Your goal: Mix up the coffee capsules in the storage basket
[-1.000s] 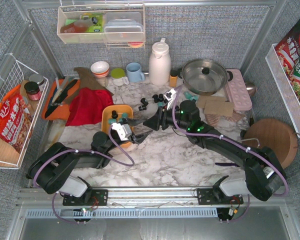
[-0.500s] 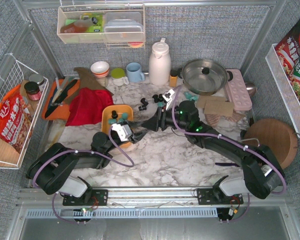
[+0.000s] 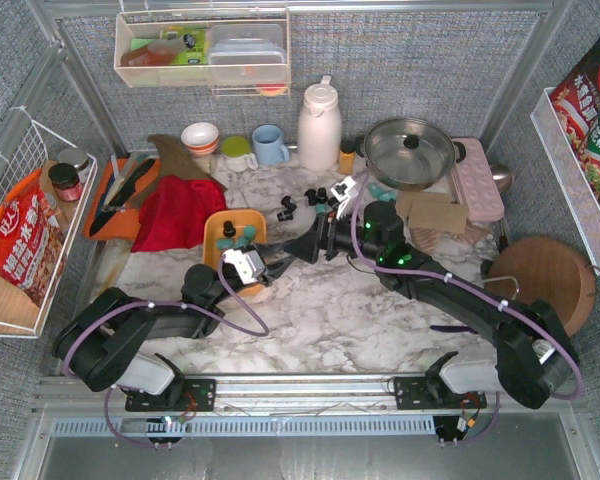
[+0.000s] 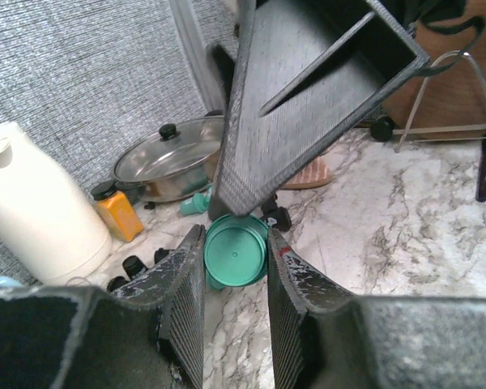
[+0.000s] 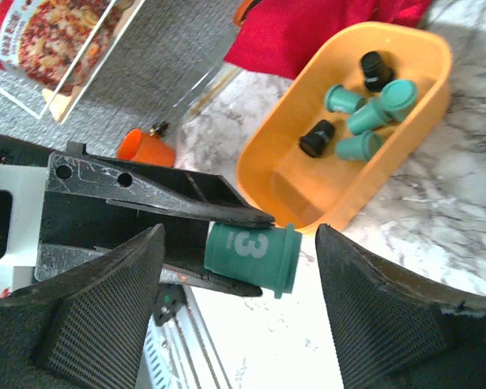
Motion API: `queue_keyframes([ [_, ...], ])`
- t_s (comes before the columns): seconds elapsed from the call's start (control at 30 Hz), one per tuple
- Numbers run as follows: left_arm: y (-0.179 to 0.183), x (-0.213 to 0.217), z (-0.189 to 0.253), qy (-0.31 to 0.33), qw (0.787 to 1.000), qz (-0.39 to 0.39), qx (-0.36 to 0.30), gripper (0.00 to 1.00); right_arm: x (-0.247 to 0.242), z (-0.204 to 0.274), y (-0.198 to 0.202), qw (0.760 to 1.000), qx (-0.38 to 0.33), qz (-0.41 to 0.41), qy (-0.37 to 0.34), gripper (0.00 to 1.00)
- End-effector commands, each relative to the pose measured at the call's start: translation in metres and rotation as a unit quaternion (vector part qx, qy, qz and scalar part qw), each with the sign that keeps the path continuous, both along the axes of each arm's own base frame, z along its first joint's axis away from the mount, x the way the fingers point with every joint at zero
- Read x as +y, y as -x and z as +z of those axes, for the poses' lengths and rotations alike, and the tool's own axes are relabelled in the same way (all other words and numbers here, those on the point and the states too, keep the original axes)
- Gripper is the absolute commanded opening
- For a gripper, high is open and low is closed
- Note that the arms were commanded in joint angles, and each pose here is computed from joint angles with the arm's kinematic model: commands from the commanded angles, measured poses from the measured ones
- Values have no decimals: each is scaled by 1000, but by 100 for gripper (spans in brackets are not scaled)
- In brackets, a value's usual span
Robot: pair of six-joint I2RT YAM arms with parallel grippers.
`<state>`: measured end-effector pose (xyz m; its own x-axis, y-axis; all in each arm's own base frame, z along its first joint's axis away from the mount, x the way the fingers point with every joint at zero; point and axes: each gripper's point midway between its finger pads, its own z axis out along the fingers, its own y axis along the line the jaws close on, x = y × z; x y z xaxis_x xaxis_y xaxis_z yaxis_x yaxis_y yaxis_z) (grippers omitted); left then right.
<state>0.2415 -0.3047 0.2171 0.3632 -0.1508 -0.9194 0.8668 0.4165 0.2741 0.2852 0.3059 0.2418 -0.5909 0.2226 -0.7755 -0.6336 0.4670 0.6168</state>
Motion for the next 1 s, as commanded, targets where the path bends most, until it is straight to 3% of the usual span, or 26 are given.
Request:
queue_keyframes([
  [0.0, -18, 9, -3, -2, 998, 56, 10, 19, -26, -4, -19, 995, -33, -72, 57, 80],
  [0.13, -59, 41, -15, 4, 978, 196, 66, 19, -58, -21, -39, 976, -56, -137, 162, 78],
  [0.3, -102, 96, -48, -7, 916, 370, 155, 20, -105, -61, -74, 921, -52, -217, 320, 76],
  [0.53, -130, 125, -88, 23, 866, 419, 273, 25, -129, -116, -119, 879, 30, -259, 399, 74],
  [0.6, -133, 132, -97, 23, 853, 432, 290, 32, -132, -131, -132, 869, 37, -268, 414, 72],
  [0.73, -138, 146, -102, 42, 829, 465, 308, 59, -130, -154, -152, 865, 62, -267, 421, 71],
  [0.87, -138, 146, -97, 54, 827, 464, 312, 80, -125, -172, -164, 863, 75, -263, 424, 70],
  [0.97, -138, 146, -94, 55, 828, 463, 311, 86, -123, -184, -170, 863, 87, -260, 424, 69],
])
